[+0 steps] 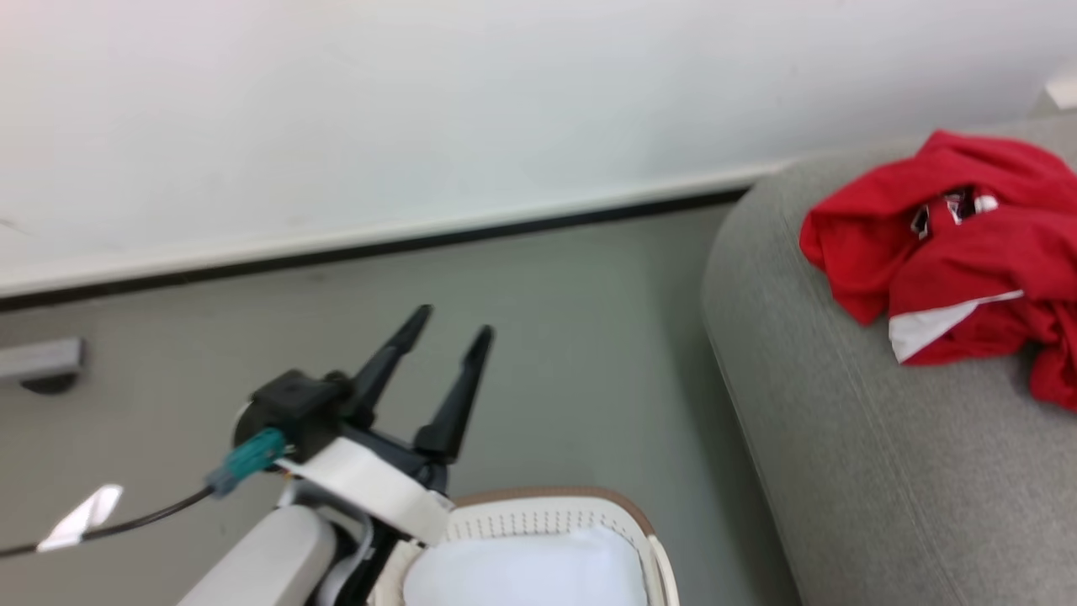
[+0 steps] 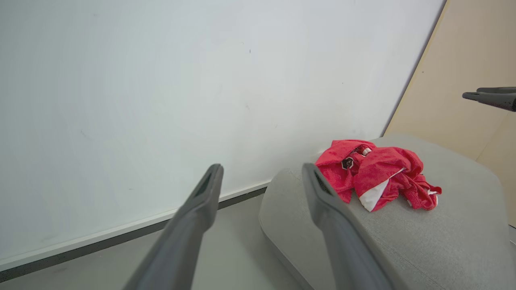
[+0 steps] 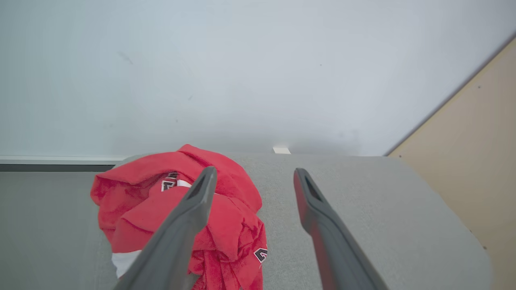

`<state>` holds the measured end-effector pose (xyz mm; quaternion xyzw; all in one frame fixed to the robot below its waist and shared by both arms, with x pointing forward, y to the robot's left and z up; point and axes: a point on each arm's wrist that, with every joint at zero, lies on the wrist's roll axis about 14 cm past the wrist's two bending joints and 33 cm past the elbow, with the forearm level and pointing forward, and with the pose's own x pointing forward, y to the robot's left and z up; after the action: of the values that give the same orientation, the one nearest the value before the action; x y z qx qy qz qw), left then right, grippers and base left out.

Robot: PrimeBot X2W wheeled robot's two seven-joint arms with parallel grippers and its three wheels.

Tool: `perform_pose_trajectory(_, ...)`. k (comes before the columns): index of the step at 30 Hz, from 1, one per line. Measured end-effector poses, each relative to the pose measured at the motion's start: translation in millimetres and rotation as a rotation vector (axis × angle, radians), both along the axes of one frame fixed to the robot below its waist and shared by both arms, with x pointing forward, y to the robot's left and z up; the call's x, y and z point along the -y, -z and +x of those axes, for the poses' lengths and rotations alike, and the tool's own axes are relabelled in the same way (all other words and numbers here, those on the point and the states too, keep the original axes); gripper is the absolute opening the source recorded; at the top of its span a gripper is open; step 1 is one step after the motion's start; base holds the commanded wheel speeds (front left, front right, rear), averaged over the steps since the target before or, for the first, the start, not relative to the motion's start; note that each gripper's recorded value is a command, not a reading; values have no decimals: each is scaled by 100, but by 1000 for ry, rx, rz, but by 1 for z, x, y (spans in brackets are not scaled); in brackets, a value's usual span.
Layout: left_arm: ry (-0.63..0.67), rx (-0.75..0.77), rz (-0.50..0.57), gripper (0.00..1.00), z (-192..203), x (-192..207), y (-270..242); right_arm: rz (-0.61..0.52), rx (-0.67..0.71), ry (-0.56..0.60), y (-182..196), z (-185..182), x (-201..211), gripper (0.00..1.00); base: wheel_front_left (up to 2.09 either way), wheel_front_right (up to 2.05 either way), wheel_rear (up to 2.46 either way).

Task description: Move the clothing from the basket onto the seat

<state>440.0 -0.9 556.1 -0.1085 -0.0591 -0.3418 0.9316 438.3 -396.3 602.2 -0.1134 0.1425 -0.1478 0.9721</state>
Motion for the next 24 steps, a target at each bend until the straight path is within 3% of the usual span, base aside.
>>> perform_pose_trajectory(10,-322,54,-41,100,-17,-100,-32,53,229,-280,-36,3,-98,100,0,0,0)
perform_pose_trajectory(12,-360,60,-63,100,-26,-115,-37,129,289,-330,-38,1,-121,100,0,0,0)
perform_pose_trajectory(24,-610,1,-73,100,-66,-188,-11,277,477,-481,-24,-35,-197,100,0,0,0)
